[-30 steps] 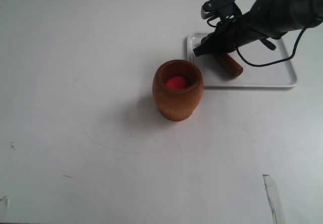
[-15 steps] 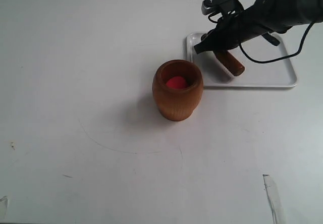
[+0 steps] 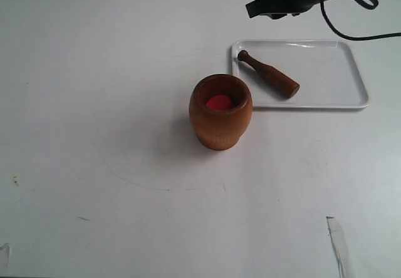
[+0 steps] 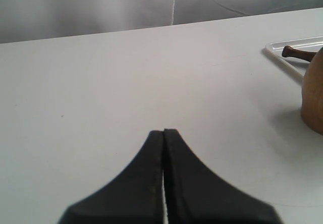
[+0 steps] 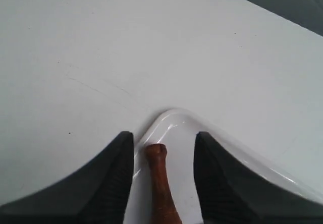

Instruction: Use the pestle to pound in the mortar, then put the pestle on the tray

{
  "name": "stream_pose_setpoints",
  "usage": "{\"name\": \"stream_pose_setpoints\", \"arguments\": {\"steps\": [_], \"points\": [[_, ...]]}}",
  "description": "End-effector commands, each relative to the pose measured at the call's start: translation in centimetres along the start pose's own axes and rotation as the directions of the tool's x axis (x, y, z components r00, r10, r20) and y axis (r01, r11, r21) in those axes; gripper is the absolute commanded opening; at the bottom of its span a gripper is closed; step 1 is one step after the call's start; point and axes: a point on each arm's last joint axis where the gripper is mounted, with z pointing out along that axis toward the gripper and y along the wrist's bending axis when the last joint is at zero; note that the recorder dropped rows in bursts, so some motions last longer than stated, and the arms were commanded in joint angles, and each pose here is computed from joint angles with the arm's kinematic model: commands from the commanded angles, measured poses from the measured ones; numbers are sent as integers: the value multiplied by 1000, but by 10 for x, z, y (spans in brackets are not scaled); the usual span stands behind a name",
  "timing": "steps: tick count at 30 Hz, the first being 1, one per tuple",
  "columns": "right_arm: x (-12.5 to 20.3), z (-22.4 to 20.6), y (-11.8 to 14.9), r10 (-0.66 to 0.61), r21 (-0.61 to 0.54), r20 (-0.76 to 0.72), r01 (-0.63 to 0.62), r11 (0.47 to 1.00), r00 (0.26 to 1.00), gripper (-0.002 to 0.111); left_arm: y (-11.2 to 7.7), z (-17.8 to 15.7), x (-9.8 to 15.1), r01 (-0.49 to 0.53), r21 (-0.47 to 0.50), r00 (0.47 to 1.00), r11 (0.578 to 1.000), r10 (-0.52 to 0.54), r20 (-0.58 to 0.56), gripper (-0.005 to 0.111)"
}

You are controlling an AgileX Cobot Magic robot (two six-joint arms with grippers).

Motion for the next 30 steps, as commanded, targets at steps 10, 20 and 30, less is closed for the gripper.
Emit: {"name": "stream_pose_setpoints", "arguments": {"steps": [10, 20, 30], "points": [[-50, -181, 30, -129, 61, 318, 115, 991, 939, 0, -1, 0, 0, 12, 8, 1000, 1000, -12, 7, 0], [19, -355, 91, -206, 113, 604, 173, 978, 770, 0, -1, 0, 0, 12, 8, 1000, 1000, -12, 7, 0], [122, -388, 131, -198, 58, 681, 218, 974, 705, 0, -1, 0, 0, 12, 8, 1000, 1000, -12, 7, 0]]}}
